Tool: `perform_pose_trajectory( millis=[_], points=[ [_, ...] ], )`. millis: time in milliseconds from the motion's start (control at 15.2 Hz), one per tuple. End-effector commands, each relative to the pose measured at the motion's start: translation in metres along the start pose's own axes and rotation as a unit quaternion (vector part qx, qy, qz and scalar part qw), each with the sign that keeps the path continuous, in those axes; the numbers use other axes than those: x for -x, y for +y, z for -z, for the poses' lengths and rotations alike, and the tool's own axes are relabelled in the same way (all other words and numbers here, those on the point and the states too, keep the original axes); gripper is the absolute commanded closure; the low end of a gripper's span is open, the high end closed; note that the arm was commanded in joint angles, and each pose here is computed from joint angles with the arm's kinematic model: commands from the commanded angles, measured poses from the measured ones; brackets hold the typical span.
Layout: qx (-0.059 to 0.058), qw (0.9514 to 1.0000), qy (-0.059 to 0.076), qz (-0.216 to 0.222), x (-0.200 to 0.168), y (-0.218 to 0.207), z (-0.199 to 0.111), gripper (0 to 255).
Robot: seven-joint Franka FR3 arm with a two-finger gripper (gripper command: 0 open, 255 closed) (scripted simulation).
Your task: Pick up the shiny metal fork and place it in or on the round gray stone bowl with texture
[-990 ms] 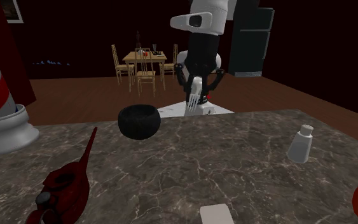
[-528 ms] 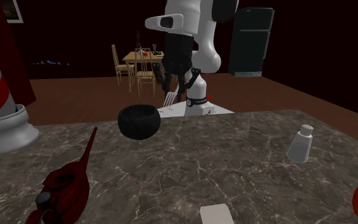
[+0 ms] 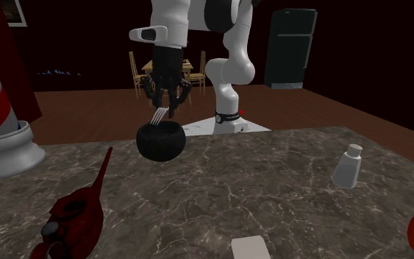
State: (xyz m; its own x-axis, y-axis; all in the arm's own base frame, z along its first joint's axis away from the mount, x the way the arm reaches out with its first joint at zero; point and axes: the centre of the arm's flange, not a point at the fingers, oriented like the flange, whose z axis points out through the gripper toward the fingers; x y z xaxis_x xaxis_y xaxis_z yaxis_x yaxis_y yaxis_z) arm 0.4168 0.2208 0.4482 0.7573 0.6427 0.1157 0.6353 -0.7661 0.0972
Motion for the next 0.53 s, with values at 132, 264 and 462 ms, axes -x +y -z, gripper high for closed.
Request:
perform_pose_trajectory(
  millis=[132,264,462],
  points=[
    [0.0,1.0,0.0,0.001,0.003,0.017,-0.017,255],
    [0.0,1.0,0.0,0.001,0.004,0.016,-0.027,255],
    [0.0,1.0,0.0,0.001,0.006,0.015,-0.043,255]
  ],
)
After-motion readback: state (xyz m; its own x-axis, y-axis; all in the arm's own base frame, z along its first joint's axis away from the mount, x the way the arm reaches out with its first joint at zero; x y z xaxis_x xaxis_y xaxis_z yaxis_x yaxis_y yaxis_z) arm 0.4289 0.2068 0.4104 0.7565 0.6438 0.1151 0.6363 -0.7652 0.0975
